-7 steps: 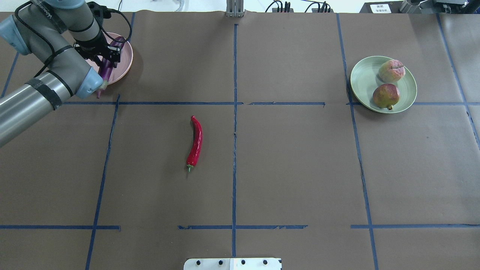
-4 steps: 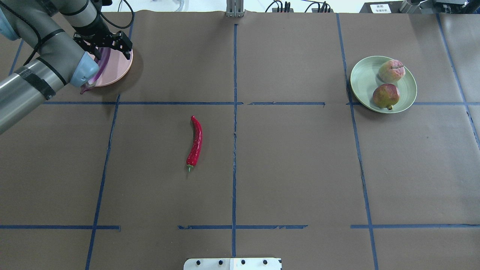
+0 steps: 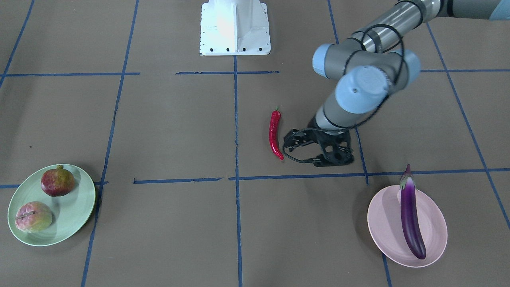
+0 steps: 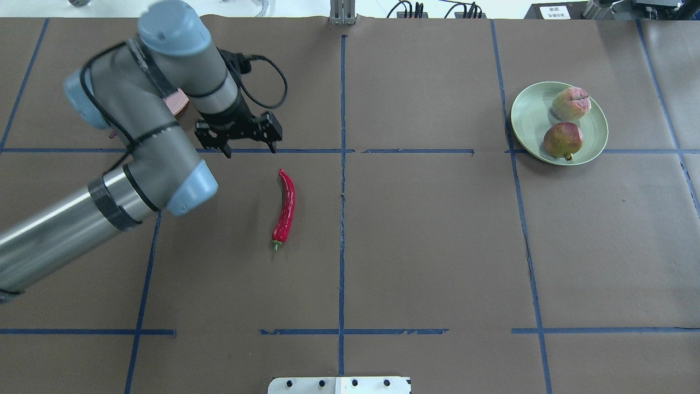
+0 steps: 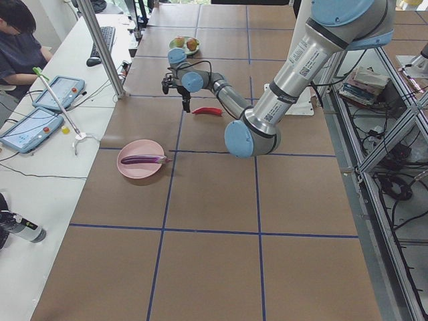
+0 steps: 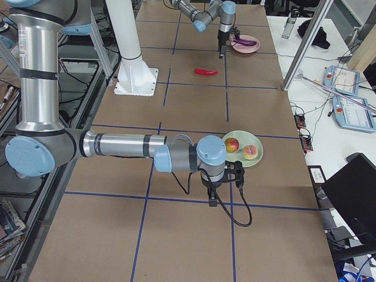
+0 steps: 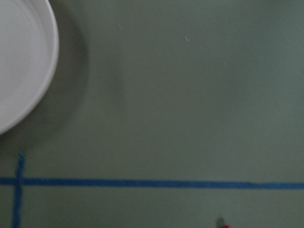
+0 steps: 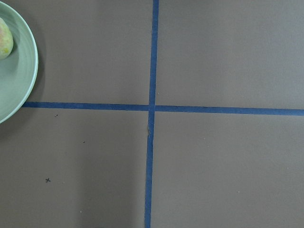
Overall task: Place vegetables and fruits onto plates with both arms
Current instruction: 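Move the left gripper back and grasp the red chili pepper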
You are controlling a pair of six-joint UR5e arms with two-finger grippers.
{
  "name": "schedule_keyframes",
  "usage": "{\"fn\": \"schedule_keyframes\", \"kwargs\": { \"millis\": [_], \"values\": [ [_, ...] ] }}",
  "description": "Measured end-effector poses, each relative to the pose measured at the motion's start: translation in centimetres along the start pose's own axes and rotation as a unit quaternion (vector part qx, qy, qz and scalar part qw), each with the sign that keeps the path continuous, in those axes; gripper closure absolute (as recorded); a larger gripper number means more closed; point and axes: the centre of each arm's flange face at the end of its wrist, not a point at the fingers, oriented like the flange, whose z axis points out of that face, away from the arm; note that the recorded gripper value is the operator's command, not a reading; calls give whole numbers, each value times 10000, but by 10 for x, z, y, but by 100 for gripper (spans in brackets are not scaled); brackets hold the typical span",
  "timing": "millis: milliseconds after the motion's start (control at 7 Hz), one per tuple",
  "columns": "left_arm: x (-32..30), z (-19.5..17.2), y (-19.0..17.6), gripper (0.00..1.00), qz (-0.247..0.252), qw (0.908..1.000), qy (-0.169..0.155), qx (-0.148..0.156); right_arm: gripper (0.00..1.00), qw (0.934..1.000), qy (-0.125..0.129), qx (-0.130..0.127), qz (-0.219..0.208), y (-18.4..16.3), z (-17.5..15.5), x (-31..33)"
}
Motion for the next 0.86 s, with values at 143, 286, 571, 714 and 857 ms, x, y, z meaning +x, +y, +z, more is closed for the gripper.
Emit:
{"fn": "schedule_keyframes", "kwargs": {
  "millis": [143,286,571,714,857],
  "values": [
    [25,40,44,4,99,9997,-224,51,0,10000,-2,0,3,0,0,0],
    [37,59,67,14,174,9992,-327,116,0,10000,-3,-3,7,0,0,0],
    [45,65,81,99,217,9990,-350,146,0,10000,-3,-1,8,-1,0,0],
    [46,64,82,100,207,9990,-379,138,0,10000,-3,0,8,-1,0,0],
    [45,63,81,100,189,9989,-417,138,0,10000,-3,0,7,-1,0,0]
  ]
}}
